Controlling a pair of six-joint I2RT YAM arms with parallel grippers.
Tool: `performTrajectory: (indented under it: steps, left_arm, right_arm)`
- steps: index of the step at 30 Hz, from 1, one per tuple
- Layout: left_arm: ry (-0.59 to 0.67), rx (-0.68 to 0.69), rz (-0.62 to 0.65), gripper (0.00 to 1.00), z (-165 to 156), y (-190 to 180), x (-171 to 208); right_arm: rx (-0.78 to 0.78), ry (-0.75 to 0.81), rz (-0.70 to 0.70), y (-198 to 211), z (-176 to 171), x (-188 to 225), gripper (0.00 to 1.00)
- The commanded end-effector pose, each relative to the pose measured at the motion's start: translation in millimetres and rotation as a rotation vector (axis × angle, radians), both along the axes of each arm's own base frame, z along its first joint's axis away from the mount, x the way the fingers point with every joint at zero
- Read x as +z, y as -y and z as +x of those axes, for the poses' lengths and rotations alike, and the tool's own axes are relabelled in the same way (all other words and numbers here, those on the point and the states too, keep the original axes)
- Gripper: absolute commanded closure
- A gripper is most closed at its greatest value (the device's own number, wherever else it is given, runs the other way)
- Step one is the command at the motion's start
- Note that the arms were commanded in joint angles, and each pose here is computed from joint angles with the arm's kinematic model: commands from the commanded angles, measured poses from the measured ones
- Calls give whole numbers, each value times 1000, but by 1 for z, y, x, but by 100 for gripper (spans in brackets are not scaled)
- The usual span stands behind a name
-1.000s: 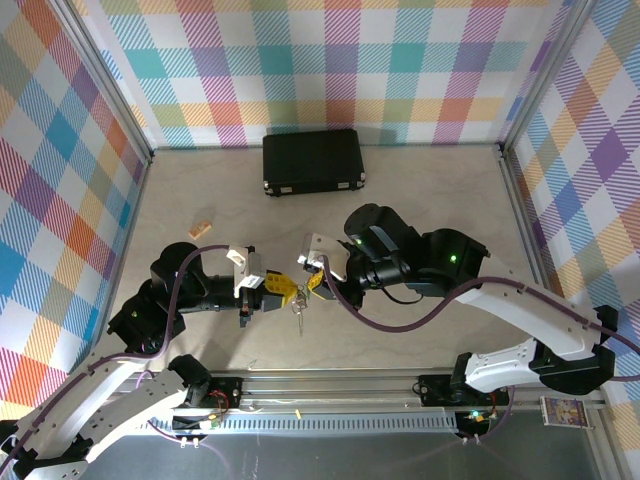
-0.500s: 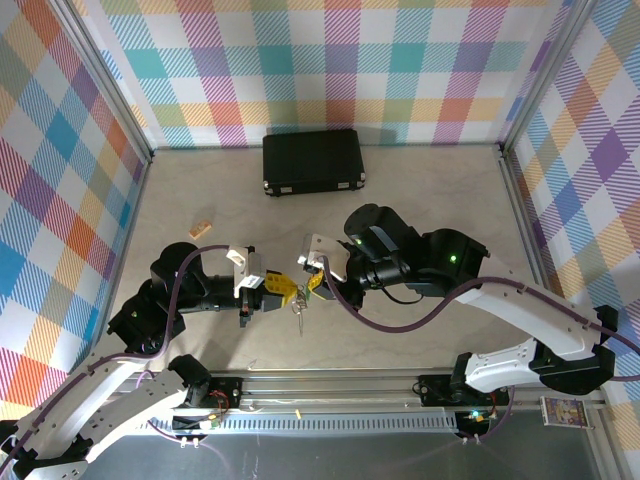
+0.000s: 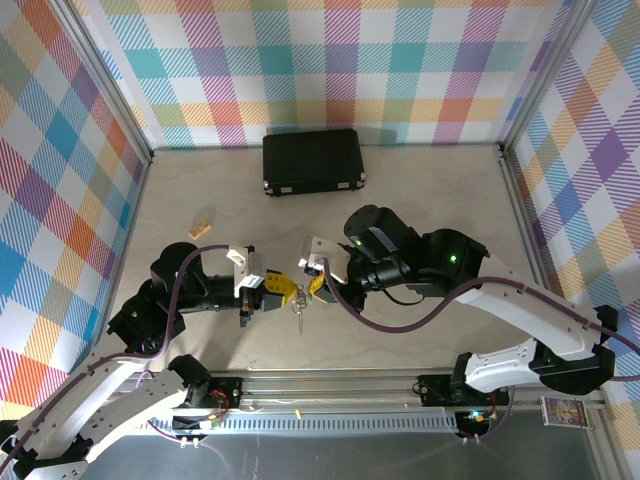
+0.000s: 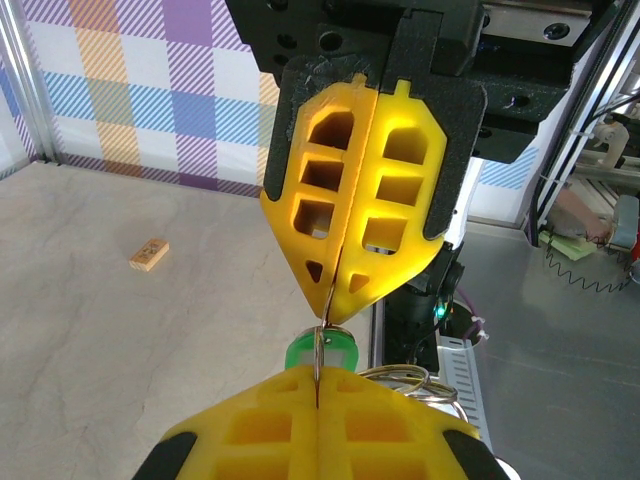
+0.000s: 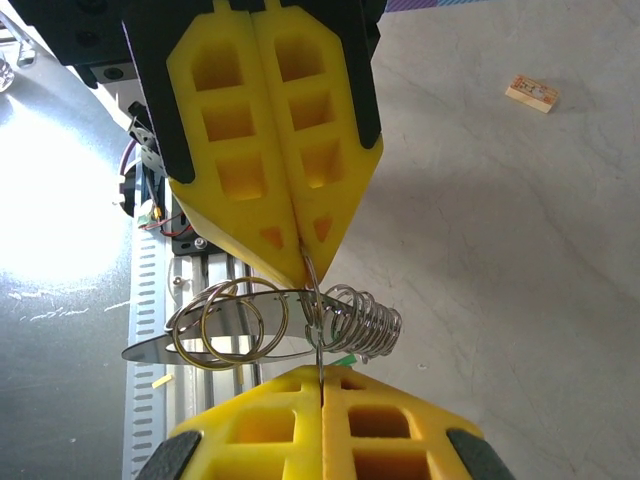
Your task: Put the keys on the keyring
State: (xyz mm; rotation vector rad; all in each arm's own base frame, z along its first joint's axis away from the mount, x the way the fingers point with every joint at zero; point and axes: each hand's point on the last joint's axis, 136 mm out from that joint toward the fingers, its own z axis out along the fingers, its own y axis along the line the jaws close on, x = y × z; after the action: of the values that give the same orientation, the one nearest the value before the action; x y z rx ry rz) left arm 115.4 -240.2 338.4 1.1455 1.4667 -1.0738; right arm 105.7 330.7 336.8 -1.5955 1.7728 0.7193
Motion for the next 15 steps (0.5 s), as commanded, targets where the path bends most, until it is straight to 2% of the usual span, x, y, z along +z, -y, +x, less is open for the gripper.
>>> performTrajectory:
  steps: [1, 15]
  left_arm:
    - [18, 1, -5, 100, 1, -1, 1]
    - [15, -1, -3, 100, 1, -1, 1]
  right_arm:
    - [32, -8, 18, -2, -8, 5, 100]
    - [21, 17, 50, -8, -2, 10, 100]
